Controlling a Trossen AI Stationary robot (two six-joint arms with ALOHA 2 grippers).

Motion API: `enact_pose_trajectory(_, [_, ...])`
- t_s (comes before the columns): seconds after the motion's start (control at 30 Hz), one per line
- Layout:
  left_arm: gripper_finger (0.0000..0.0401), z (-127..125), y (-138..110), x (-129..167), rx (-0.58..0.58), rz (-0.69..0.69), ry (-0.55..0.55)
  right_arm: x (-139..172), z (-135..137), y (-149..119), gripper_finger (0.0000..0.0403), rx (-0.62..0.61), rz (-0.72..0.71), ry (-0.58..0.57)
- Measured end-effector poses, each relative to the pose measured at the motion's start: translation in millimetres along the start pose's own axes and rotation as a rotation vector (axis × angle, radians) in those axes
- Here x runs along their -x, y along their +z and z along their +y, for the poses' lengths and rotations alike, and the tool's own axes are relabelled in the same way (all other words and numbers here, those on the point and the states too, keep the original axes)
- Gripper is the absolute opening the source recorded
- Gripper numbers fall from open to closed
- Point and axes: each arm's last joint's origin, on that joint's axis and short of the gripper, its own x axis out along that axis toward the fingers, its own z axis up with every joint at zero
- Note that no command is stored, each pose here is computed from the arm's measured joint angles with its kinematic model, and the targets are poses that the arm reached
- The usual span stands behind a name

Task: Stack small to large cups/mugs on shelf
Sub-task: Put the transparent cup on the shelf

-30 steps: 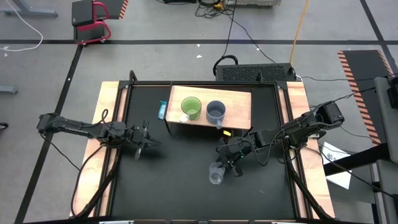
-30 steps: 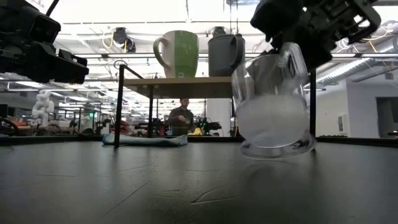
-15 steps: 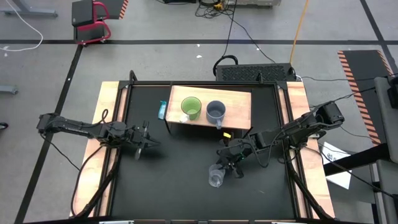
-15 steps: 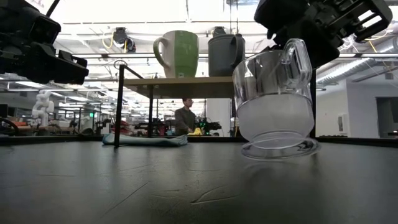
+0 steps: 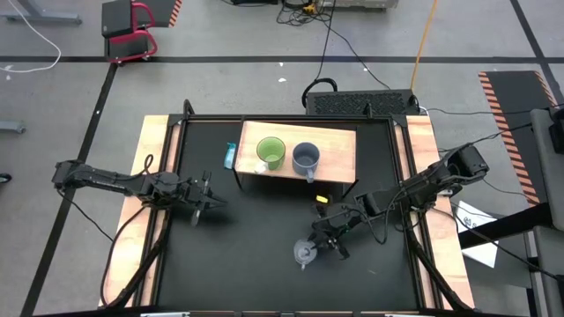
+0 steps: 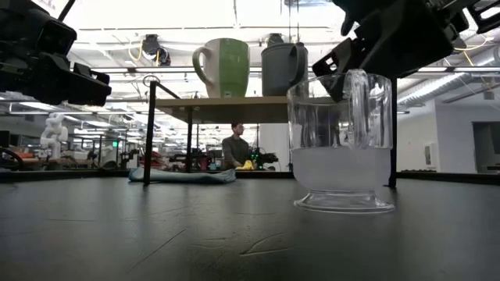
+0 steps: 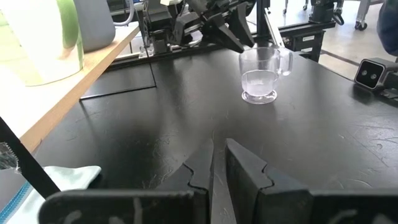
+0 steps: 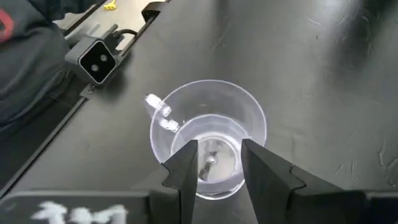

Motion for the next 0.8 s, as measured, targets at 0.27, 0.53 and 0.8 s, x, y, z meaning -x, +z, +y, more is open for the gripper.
enact_pose_trajectory(0.27, [0.0042, 0.0, 0.1, 0.0, 0.007, -0.001, 0.0, 0.4, -4.2, 0.8, 0.0116, -0.011, -0.009, -0.088])
enact_pose_trajectory(0.53, [0.0042, 0.0, 0.1, 0.0, 0.006, -0.002, 0.0, 0.4, -4.0, 0.8, 0.0116, -0.046, -0.01, -0.082])
enact_pose_trajectory(0.8, [0.0042, 0.0, 0.1, 0.0, 0.003, -0.001, 0.0, 0.3, -2.2, -1.9, 0.0116, -0.075, 0.018, -0.078])
